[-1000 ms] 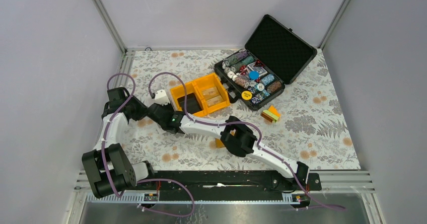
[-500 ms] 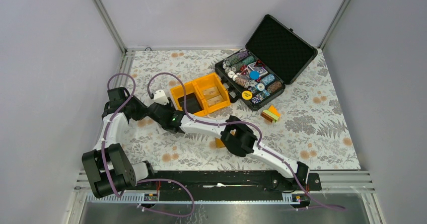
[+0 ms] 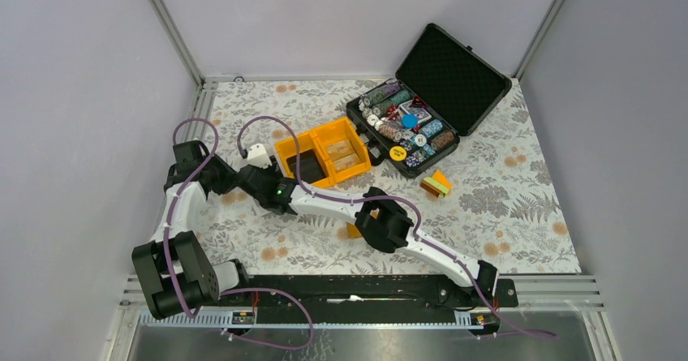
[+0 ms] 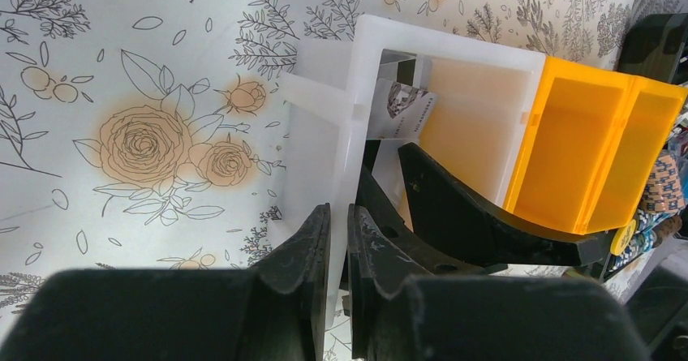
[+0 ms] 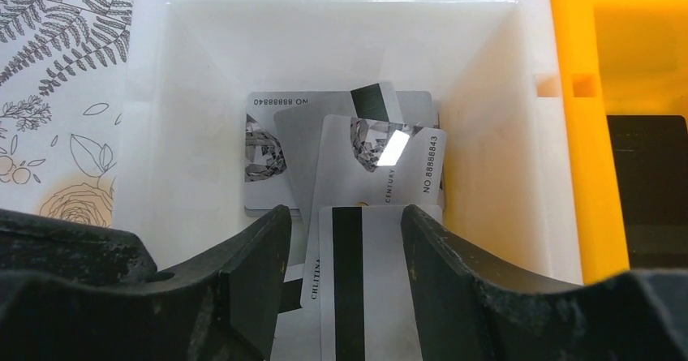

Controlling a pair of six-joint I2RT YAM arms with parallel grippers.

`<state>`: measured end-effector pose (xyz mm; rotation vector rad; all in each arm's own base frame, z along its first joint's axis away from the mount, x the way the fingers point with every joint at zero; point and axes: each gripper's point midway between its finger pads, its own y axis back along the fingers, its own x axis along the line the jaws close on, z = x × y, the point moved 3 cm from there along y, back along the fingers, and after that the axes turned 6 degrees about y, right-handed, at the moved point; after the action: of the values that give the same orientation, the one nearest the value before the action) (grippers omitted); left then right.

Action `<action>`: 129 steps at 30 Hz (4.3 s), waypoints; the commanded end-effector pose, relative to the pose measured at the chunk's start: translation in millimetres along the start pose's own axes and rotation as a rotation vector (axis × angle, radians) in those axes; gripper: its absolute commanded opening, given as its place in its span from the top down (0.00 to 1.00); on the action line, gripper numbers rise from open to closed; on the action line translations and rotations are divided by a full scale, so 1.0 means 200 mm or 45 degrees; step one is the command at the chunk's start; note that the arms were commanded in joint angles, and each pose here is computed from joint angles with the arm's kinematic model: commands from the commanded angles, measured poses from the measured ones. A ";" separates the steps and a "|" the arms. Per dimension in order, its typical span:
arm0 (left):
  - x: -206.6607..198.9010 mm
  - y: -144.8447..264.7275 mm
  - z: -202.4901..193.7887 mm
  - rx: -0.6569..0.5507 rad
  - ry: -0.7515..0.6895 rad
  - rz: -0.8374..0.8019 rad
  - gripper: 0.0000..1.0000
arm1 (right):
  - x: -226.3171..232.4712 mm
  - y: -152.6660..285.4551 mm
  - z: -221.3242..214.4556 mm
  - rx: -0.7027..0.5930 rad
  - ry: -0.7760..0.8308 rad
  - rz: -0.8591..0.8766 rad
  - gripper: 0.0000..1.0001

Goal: Put the credit cards into the card holder
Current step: Pick up the credit card from the storage box.

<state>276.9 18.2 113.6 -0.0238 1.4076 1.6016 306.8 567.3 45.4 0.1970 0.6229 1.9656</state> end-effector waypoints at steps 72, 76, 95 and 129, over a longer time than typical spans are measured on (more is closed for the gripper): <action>-0.25 0.02 0.02 0.023 -0.118 -0.233 0.59 | -0.67 0.27 0.02 0.149 0.273 -0.345 0.83; -0.25 0.02 0.01 0.025 -0.122 -0.237 0.59 | -0.67 0.27 0.02 0.161 0.228 -0.303 0.92; -0.39 0.12 0.01 -0.038 -0.224 -0.404 0.58 | -0.67 0.35 0.24 0.074 0.005 -0.067 1.00; -0.57 0.35 -0.26 -0.004 -0.211 -0.916 0.23 | -0.72 0.72 0.56 -0.199 -0.564 0.755 1.00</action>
<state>261.2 -77.3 193.1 -0.2819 1.1704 1.0765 311.3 419.4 175.8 0.7378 0.3116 2.2801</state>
